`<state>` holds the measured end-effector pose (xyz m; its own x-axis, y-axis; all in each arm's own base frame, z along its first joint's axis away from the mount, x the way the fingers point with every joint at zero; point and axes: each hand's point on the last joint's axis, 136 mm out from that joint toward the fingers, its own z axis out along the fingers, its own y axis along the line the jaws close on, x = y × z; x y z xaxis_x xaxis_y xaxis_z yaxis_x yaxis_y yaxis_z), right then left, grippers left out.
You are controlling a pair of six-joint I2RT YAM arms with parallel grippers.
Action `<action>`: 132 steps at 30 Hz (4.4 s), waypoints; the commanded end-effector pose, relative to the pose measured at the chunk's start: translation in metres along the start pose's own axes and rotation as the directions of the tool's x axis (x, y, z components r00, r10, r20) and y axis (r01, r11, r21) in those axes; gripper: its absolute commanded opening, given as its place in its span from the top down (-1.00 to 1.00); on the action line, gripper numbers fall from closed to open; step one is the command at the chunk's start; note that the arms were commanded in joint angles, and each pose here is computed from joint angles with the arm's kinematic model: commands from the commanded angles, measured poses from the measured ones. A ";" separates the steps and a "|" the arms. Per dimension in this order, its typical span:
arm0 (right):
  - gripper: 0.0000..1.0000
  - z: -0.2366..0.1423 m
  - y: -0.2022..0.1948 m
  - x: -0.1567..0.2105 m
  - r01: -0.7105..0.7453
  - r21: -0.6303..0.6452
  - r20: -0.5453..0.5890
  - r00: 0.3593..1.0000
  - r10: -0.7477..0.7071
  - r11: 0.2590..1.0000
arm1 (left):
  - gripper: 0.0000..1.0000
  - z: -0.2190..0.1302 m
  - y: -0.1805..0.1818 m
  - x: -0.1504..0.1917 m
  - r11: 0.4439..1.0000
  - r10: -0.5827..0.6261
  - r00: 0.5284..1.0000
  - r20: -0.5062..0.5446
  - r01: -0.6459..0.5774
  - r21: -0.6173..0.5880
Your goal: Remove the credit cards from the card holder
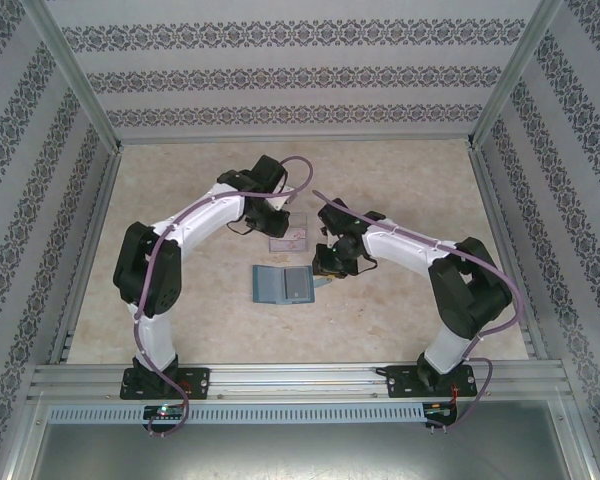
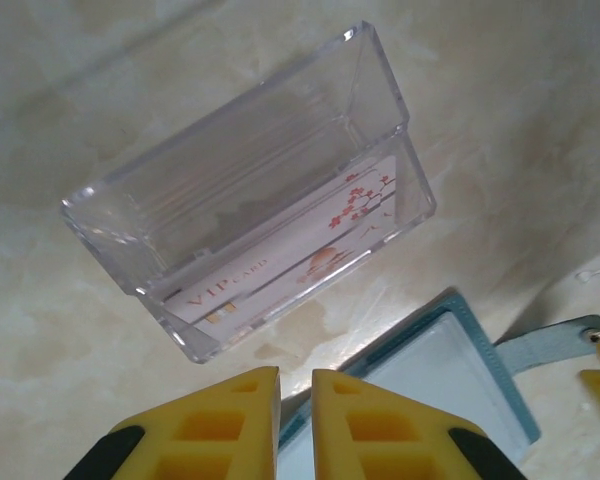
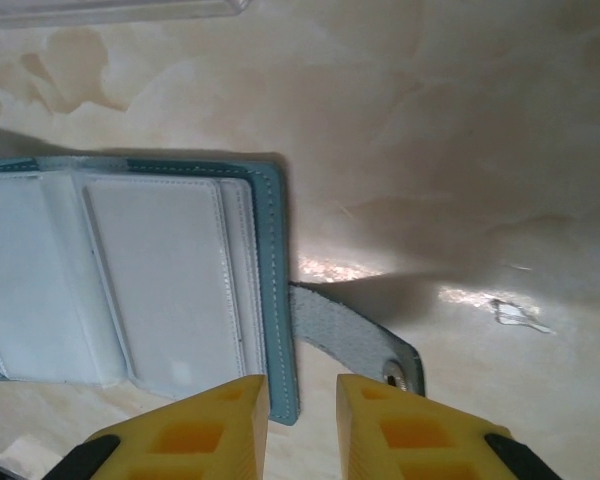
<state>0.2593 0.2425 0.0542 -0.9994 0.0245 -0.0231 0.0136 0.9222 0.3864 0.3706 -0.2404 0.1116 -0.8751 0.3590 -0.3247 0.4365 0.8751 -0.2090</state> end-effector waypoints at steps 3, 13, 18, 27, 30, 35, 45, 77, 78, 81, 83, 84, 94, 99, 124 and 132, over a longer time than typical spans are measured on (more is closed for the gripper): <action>0.49 0.002 0.015 -0.004 0.005 -0.037 0.000 1.000 -0.005 0.999 | 0.67 -0.007 -0.013 -0.002 0.984 -0.165 0.985 0.047 0.161 0.082; 0.48 0.017 0.012 0.001 0.014 -0.022 -0.040 0.999 -0.015 1.000 | 0.75 0.000 -0.048 0.011 0.869 -0.388 0.921 0.005 0.365 0.335; 0.49 0.023 0.000 0.003 0.014 0.021 -0.047 0.999 -0.013 1.000 | 0.79 0.013 -0.048 0.027 0.845 -0.436 0.899 -0.039 0.424 0.325; 0.49 0.034 -0.013 0.005 0.013 0.066 -0.066 0.998 -0.009 0.998 | 0.79 0.035 -0.063 0.046 0.808 -0.474 0.874 -0.105 0.479 0.344; 0.49 0.036 -0.016 0.006 0.012 0.078 -0.075 0.997 -0.007 0.997 | 0.80 0.042 -0.071 0.051 0.802 -0.467 0.874 -0.133 0.482 0.352; 0.51 0.039 -0.020 0.007 0.007 0.081 -0.079 0.997 -0.001 0.997 | 0.81 0.052 -0.085 0.057 0.801 -0.449 0.878 -0.167 0.478 0.359; 0.54 0.041 -0.021 0.008 0.002 0.079 -0.085 0.996 0.005 0.997 | 0.87 0.074 -0.089 0.079 0.800 -0.458 0.855 -0.244 0.516 0.306; 0.52 0.040 -0.021 0.007 0.000 0.083 -0.089 0.996 0.007 0.997 | 0.82 0.074 -0.074 0.110 0.881 -0.409 0.866 -0.289 0.457 0.125; 0.52 0.040 -0.022 0.008 0.001 0.084 -0.091 0.996 0.007 0.996 | 0.82 0.073 -0.074 0.110 0.883 -0.407 0.867 -0.289 0.454 0.119; 0.52 0.040 -0.022 0.008 0.001 0.085 -0.092 0.996 0.007 0.996 | 0.82 0.071 -0.072 0.111 0.889 -0.404 0.870 -0.284 0.447 0.104; 0.52 0.040 -0.021 0.008 0.001 0.083 -0.092 0.996 0.006 0.997 | 0.81 0.071 -0.070 0.112 0.893 -0.401 0.871 -0.285 0.441 0.093; 0.52 0.040 -0.021 0.007 0.001 0.084 -0.091 0.996 0.007 0.996 | 0.81 0.070 -0.069 0.113 0.894 -0.401 0.871 -0.285 0.440 0.088; 0.51 0.041 -0.021 0.007 0.002 0.083 -0.092 0.996 0.005 0.997 | 0.61 0.064 -0.051 0.121 0.921 -0.383 0.879 -0.283 0.387 -0.044; 0.50 0.042 -0.022 0.007 0.004 0.085 -0.096 0.995 0.004 0.996 | 0.51 0.057 -0.041 0.122 0.937 -0.344 0.896 -0.279 0.313 -0.153; 0.50 0.041 -0.023 0.006 -0.002 0.084 -0.095 0.995 0.010 0.996 | 0.27 0.030 -0.021 0.114 0.920 -0.280 0.925 -0.258 0.182 -0.346; 0.50 0.041 -0.022 0.006 0.001 0.082 -0.096 0.995 0.007 0.997 | 0.26 0.025 -0.022 0.112 0.920 -0.280 0.928 -0.245 0.186 -0.346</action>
<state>0.2572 0.2458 0.0168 -0.9992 -0.0036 0.0392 0.0099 0.9403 0.3402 0.2730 -0.2319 0.0476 -0.9897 0.1413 -0.0217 0.1407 0.9897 0.0273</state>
